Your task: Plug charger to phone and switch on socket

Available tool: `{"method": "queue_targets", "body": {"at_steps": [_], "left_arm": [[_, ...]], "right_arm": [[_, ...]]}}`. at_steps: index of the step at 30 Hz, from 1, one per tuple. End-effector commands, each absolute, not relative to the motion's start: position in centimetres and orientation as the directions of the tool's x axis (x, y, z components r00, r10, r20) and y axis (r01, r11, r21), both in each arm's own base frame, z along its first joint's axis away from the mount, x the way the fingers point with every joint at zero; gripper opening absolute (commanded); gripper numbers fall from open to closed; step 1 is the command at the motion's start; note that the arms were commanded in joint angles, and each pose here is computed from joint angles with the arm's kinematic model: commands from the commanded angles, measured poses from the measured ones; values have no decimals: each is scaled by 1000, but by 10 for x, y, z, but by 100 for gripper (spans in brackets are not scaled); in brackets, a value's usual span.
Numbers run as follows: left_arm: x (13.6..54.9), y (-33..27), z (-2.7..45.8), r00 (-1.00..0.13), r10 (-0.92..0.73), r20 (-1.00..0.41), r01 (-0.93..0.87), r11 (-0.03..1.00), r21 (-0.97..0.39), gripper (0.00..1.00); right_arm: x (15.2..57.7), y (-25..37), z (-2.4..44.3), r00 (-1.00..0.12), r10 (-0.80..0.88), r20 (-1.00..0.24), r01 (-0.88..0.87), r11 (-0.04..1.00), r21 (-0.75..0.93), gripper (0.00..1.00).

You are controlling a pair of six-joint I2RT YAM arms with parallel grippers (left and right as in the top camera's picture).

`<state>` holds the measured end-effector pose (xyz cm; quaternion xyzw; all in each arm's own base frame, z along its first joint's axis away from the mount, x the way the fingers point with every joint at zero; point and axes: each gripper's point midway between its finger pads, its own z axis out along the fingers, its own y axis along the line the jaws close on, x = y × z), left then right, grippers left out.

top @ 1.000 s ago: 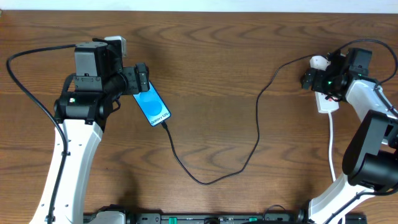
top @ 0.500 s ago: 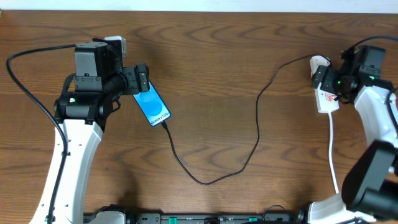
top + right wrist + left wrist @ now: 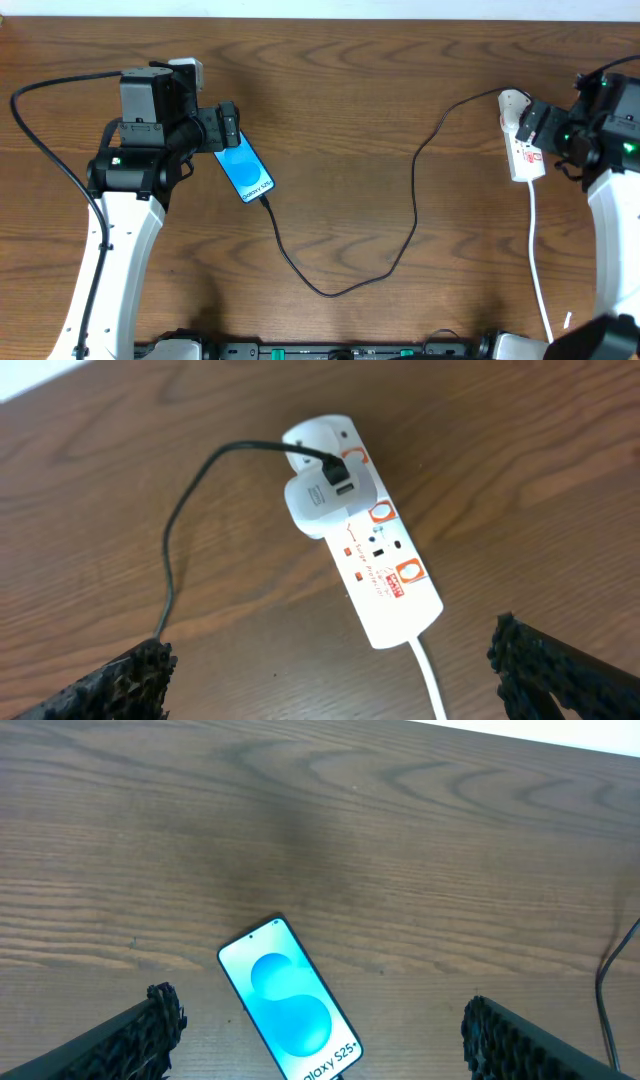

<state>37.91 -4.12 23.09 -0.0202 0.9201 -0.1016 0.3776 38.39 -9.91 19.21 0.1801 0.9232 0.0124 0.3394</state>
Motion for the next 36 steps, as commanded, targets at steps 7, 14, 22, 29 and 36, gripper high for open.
{"method": "queue_targets", "body": {"at_steps": [7,14,22,29,36], "left_arm": [[379,-39,229,-716,-108,-690,34,981,-189,91],[379,-39,229,-716,-108,-690,34,981,-189,91],[379,-39,230,-715,-108,-690,34,981,-189,91],[379,-39,230,-715,-108,-690,34,981,-189,91],[379,-39,229,-716,-108,-690,34,981,-189,91]], "right_arm": [[377,-96,198,-699,353,-622,330,931,157,99],[376,-95,198,-701,354,-620,331,931,157,99],[376,-95,198,-701,354,-620,331,931,157,99],[376,-95,198,-701,354,-620,331,931,157,99],[376,-95,198,-701,354,-620,331,931,157,99]]}}
